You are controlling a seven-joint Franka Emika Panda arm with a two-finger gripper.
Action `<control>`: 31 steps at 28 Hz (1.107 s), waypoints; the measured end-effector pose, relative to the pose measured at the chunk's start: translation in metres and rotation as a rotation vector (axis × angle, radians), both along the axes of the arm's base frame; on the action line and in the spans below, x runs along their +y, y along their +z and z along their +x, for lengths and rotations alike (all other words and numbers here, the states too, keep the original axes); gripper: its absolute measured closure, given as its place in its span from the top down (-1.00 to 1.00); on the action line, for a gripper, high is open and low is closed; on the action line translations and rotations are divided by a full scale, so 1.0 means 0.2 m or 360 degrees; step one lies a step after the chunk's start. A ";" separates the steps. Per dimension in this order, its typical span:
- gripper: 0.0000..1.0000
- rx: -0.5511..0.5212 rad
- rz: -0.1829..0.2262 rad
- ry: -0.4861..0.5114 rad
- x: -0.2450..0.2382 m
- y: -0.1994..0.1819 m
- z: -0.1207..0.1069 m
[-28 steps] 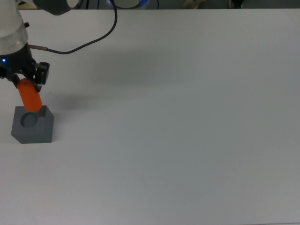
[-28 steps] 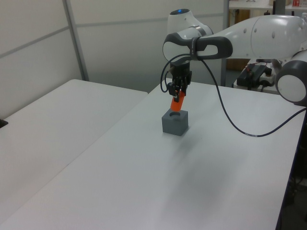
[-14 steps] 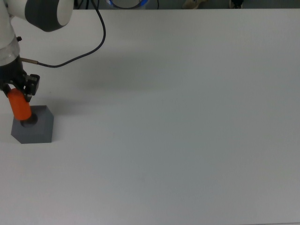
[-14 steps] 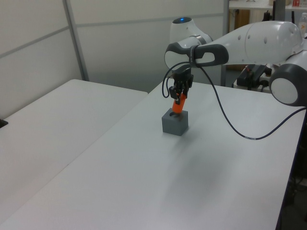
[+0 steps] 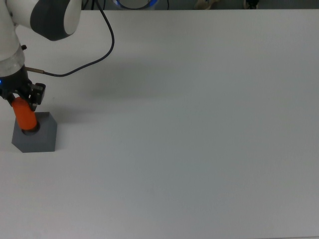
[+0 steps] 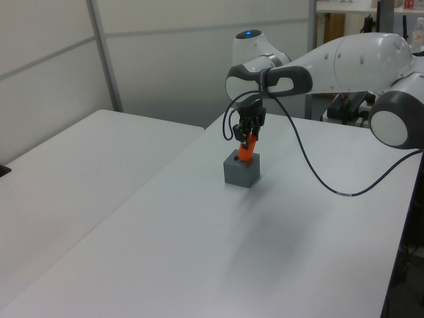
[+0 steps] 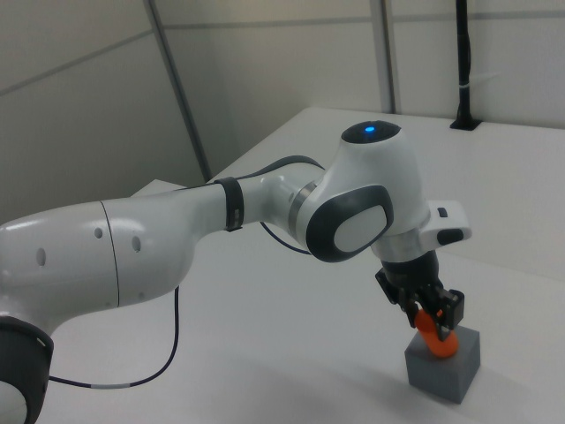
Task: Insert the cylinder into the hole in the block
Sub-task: 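Align and lower the cylinder into the hole of the grey block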
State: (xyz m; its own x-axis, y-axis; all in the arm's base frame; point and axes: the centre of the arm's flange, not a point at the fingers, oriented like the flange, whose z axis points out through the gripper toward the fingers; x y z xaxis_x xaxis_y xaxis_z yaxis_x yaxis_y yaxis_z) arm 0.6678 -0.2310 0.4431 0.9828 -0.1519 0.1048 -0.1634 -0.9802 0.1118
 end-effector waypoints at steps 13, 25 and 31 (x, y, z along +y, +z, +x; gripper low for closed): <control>0.03 -0.0062 -0.0027 0.0014 0.01 0.00 0.03; 0.03 -0.0097 -0.0047 0.0029 0.02 -0.04 0.06; 0.03 -0.0094 -0.0046 0.0030 0.03 -0.04 0.06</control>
